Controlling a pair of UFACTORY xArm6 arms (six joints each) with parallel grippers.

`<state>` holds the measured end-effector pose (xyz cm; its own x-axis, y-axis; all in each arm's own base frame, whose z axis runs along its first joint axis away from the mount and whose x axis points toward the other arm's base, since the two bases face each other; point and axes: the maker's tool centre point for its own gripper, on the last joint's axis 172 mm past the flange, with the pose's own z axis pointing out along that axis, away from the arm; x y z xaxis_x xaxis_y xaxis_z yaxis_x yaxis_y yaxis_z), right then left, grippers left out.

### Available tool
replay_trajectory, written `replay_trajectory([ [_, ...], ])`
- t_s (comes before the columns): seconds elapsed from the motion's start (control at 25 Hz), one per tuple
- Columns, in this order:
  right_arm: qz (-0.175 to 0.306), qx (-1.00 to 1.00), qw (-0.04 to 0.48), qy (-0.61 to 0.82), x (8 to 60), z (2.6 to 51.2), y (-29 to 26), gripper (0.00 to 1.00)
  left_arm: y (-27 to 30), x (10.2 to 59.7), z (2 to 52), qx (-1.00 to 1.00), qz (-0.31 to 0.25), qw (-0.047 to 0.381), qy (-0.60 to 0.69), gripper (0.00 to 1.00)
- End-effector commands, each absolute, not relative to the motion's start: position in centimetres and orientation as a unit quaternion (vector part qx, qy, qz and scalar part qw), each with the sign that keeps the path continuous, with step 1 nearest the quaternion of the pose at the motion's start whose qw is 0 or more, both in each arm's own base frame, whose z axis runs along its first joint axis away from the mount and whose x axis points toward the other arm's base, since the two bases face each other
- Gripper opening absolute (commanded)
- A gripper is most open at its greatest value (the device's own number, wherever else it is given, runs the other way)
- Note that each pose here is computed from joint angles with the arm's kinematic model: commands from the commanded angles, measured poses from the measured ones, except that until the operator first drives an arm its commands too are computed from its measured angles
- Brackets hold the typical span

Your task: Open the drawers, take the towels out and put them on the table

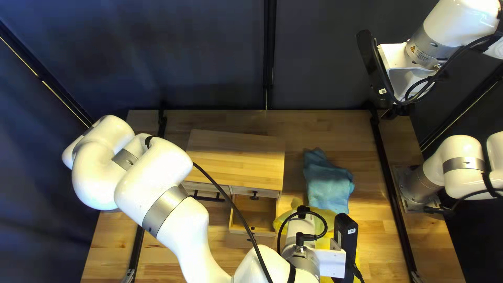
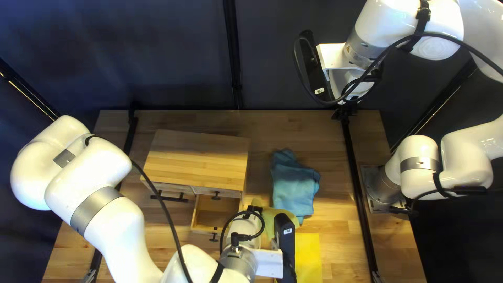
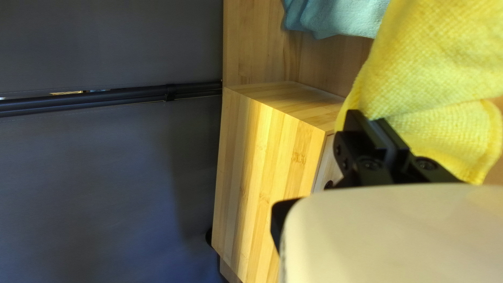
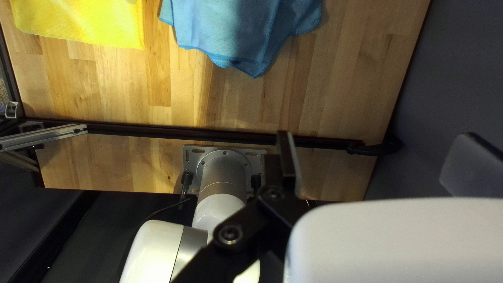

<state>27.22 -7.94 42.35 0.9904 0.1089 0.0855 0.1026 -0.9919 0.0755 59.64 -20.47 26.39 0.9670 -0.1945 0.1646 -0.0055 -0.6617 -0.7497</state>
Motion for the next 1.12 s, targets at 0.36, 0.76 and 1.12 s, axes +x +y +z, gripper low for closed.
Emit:
replay_trajectory([
  [0.36,0.045,0.997,0.035,0.053,27.2,42.3,-7.9,1.0,-19.7,60.5,25.4,-0.908,-0.199,0.367,-0.038,0.0],
  [0.76,0.045,0.997,0.035,0.053,27.2,42.3,-7.9,1.0,-20.4,60.9,24.7,-0.898,-0.236,0.352,-0.117,0.0],
  [1.12,0.045,0.997,0.035,0.053,27.2,42.3,-7.9,1.0,-22.8,62.5,22.2,-0.896,-0.247,0.346,-0.131,0.0],
])
